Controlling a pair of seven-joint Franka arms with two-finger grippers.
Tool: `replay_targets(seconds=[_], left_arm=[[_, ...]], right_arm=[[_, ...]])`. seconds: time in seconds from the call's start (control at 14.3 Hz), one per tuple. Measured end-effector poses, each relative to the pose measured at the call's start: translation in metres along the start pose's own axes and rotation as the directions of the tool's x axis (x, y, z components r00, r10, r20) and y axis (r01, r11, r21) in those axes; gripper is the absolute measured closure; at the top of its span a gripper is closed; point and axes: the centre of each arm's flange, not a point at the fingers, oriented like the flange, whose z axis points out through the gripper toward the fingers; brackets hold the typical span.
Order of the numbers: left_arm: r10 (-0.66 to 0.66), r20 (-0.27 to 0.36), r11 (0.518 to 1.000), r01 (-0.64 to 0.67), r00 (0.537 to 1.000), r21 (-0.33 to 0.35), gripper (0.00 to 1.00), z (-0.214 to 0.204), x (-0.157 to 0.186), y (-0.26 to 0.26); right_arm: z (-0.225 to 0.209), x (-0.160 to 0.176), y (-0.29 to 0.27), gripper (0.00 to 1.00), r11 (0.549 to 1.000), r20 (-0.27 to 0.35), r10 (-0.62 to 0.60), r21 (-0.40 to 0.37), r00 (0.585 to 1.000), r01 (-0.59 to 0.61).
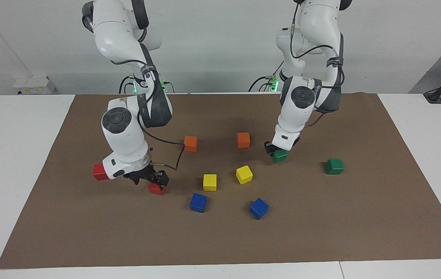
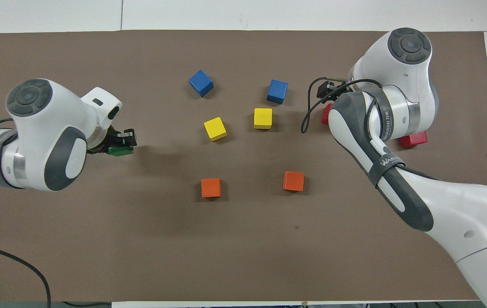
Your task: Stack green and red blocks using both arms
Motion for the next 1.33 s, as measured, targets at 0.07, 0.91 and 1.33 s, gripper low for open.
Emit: replay_targets(seconds=[0.07,0.91,1.33], left_arm=[[0.019,-0.002,1.000,-0.019,1.000,-0.003,0.45,-0.003,0.005,-0.018],[0.160,-0.027,0.987,-0.159,0.987,0.026,0.45,-0.006,0.039,-0.102],[0.163,-0.023,0.986,-0.163,0.986,0.024,0.45,0.004,0.045,-0.100]], right_arm=[[0.004,-0.003,0.001,0.02,1.000,-0.002,-0.001,0.001,1.000,0.001],[0.036,-0.027,0.010,0.00,1.000,-0.001,-0.004,0.001,1.000,0.004],[0.042,-0.026,0.010,0.01,1.000,-0.028,-0.004,0.015,1.000,0.005]])
